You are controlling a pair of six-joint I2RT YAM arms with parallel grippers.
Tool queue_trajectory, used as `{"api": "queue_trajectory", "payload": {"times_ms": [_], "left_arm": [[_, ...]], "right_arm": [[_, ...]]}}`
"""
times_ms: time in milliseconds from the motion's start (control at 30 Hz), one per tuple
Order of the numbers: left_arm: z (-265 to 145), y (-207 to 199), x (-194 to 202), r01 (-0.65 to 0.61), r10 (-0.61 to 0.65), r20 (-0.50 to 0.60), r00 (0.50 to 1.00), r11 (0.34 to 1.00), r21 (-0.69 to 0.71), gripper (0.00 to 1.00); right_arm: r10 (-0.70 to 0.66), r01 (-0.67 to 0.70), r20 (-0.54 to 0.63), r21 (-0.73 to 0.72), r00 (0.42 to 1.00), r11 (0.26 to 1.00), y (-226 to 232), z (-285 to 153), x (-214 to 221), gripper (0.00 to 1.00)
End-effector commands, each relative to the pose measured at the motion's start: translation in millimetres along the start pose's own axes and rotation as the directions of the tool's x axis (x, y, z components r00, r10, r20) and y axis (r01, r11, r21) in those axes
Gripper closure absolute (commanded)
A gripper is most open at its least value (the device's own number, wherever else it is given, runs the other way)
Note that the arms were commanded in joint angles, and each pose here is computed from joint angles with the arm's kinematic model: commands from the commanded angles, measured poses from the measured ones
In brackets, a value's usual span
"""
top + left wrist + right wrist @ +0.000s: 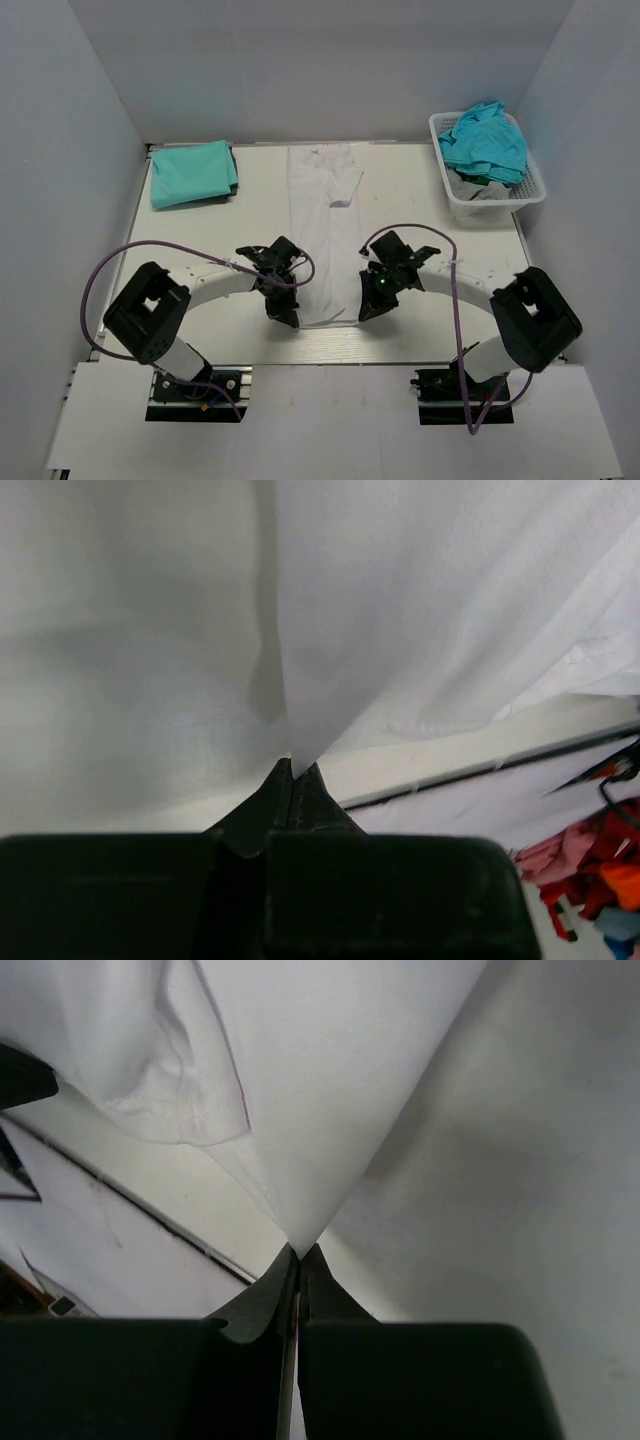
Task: Fold and stack the t-shirts
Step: Grab the bottom of the folded rectangular tshirt with both arms, then fold the folded rectangular tshirt in 1/3 of the way
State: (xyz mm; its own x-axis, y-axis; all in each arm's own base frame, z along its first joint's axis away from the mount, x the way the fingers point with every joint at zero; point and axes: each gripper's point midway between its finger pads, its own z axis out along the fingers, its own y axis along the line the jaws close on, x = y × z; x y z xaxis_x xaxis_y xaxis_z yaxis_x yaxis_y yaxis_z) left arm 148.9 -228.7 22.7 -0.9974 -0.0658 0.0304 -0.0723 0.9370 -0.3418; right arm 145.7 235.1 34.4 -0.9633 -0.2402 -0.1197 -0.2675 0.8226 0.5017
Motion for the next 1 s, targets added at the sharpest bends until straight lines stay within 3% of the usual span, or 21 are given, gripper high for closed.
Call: {"api": "queue_trajectory", "payload": {"times_ms": [0, 100, 233, 367, 600, 733, 967], "left_arm": [[-14.8, 3.4, 30.4, -0.004, 0.003, -0.078, 0.997, 1.0, -0.01, 1.0], [-26.6, -5.7, 22.7, -0.016, 0.015, -0.051, 0.999, 1.0, -0.025, 1.0], [-36.9, -33.5, -1.7, -0.044, 0.044, 0.02, 0.999, 0.999, 0.007, 1.0], [-54.2, -43.1, -42.5, -0.018, 0.024, 0.117, 0.993, 0.999, -0.051, 1.0], [-77.7, -45.8, -106.7, 0.01, 0.042, 0.257, 0.965, 0.98, -0.198, 1.0], [-103.1, -67.2, -170.8, 0.046, 0.018, 0.409, 0.912, 0.988, -0.146, 1.0], [-106.6, -67.5, -232.5, 0.086, -0.023, 0.458, 0.889, 0.989, -0.117, 1.0]], "right_arm": [[-0.022, 0.018, -0.054, -0.066, 0.998, 0.998, 10.6, -12.8, 26.7, 1.0], [-0.041, 0.036, -0.05, -0.106, 0.998, 0.994, 20.4, -16.6, 27.4, 1.0], [-0.05, 0.052, 0.026, -0.046, 0.998, 0.998, 25.0, -25.7, -5.5, 1.0], [-0.031, 0.024, 0.098, 0.079, 0.995, 0.997, 17.7, -39.6, -41.3, 1.0], [-0.003, -0.029, 0.197, 0.157, 0.98, 0.987, 13.0, -62.0, -106.2, 1.0], [-0.002, -0.041, 0.252, 0.166, 0.968, 0.985, 13.4, -71.7, -144.4, 1.0], [0.02, -0.075, 0.311, 0.165, 0.95, 0.983, 11.0, -87.5, -208.2, 1.0]]}}
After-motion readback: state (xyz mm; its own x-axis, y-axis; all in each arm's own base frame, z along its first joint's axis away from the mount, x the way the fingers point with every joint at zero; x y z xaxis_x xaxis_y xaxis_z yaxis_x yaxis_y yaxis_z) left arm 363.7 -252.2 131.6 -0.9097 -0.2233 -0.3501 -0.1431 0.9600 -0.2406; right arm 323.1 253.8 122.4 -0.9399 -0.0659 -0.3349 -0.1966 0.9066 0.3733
